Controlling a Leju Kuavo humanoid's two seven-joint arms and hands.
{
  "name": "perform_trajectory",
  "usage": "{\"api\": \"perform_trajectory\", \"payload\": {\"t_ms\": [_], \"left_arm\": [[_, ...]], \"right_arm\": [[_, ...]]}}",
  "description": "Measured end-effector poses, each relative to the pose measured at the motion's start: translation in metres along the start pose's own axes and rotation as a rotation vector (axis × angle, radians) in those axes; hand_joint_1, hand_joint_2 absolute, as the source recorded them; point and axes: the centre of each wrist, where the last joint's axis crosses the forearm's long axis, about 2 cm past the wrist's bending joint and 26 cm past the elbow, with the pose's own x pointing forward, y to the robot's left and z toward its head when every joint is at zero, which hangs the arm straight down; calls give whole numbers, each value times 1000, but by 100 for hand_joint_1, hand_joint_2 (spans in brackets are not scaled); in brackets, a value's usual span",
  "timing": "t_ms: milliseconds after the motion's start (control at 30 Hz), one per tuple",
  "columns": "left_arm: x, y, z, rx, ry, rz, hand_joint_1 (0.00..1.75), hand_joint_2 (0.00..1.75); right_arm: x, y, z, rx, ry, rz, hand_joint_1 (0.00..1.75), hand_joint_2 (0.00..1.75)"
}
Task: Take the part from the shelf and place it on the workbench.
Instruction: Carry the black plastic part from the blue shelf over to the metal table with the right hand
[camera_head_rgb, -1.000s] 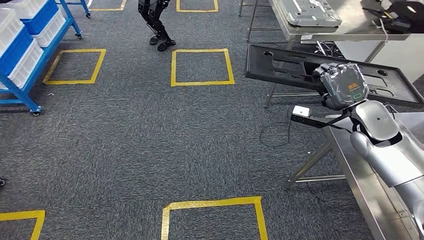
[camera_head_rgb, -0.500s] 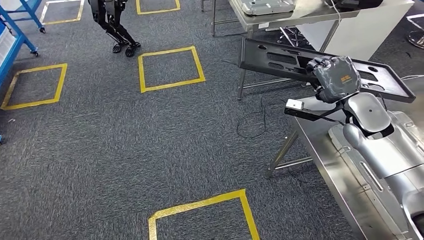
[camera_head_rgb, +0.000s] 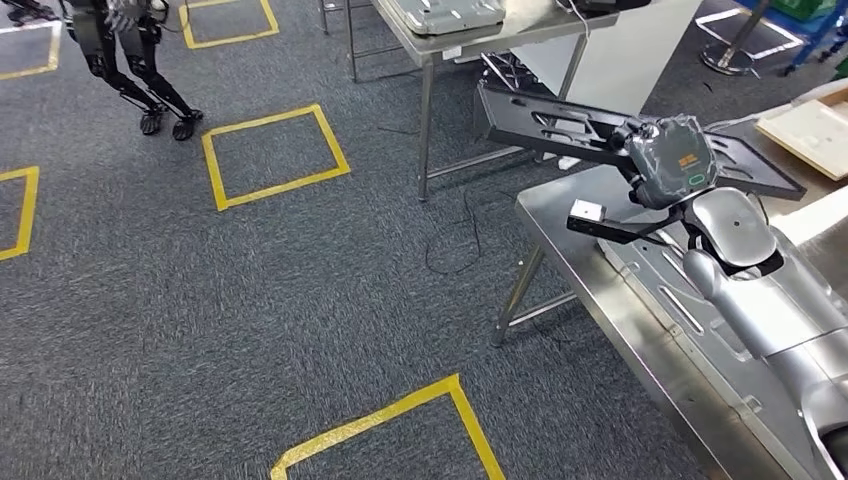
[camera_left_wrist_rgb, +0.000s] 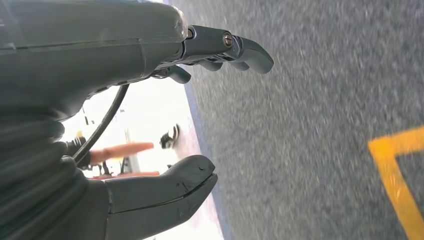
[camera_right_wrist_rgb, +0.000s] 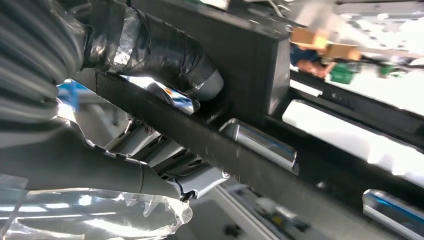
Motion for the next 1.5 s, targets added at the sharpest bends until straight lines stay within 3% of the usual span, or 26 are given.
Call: {"api": "perform_trajectory", "payload": {"t_ms": [667, 1133, 1500], "left_arm": [[0, 0, 0, 7, 5, 3, 0, 175], [-1, 5, 0, 24, 6, 27, 0, 175], [1, 6, 0, 24, 3, 29, 0, 175]], "right_arm": [[6, 18, 24, 77, 6, -19, 175, 175], [36, 24, 19, 94, -14, -28, 175, 175], [40, 22, 14, 82, -3, -42, 175, 175]]}}
